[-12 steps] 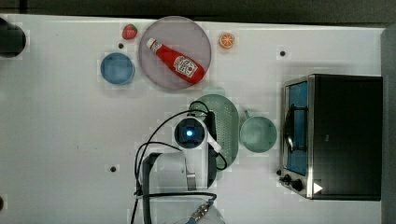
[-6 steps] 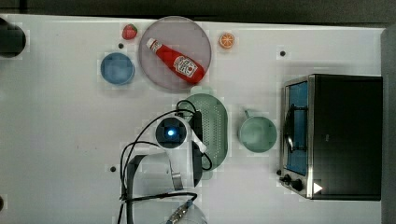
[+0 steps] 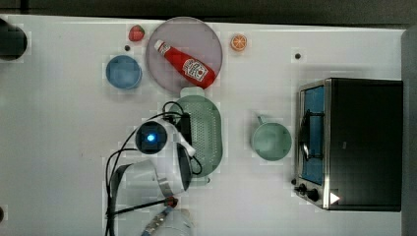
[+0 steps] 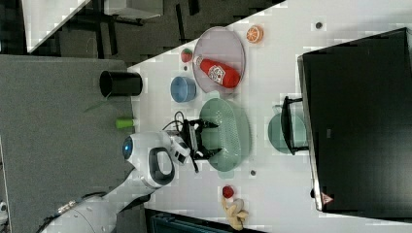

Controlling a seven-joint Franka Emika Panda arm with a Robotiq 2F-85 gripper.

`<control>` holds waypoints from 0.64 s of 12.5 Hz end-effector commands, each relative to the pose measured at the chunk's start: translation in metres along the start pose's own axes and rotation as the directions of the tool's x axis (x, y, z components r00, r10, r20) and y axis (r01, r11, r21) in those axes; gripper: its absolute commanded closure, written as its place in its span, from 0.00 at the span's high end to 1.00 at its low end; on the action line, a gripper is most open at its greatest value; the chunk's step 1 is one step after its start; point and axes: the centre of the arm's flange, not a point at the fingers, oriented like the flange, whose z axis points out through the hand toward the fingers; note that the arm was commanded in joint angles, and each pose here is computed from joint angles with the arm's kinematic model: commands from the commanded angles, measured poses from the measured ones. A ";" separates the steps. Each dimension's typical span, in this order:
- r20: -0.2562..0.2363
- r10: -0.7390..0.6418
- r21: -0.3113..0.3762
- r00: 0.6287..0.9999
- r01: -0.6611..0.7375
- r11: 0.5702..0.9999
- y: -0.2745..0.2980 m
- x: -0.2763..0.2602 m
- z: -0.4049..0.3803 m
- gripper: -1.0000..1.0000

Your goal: Drag strainer right to left.

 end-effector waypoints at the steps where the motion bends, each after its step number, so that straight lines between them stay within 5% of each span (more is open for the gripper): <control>1: 0.008 0.068 0.005 0.998 -0.068 0.998 0.000 -0.041 0.003 1.00; 8: -0.007 0.025 -0.022 1.000 -0.025 0.999 -0.008 -0.098 -0.003 1.00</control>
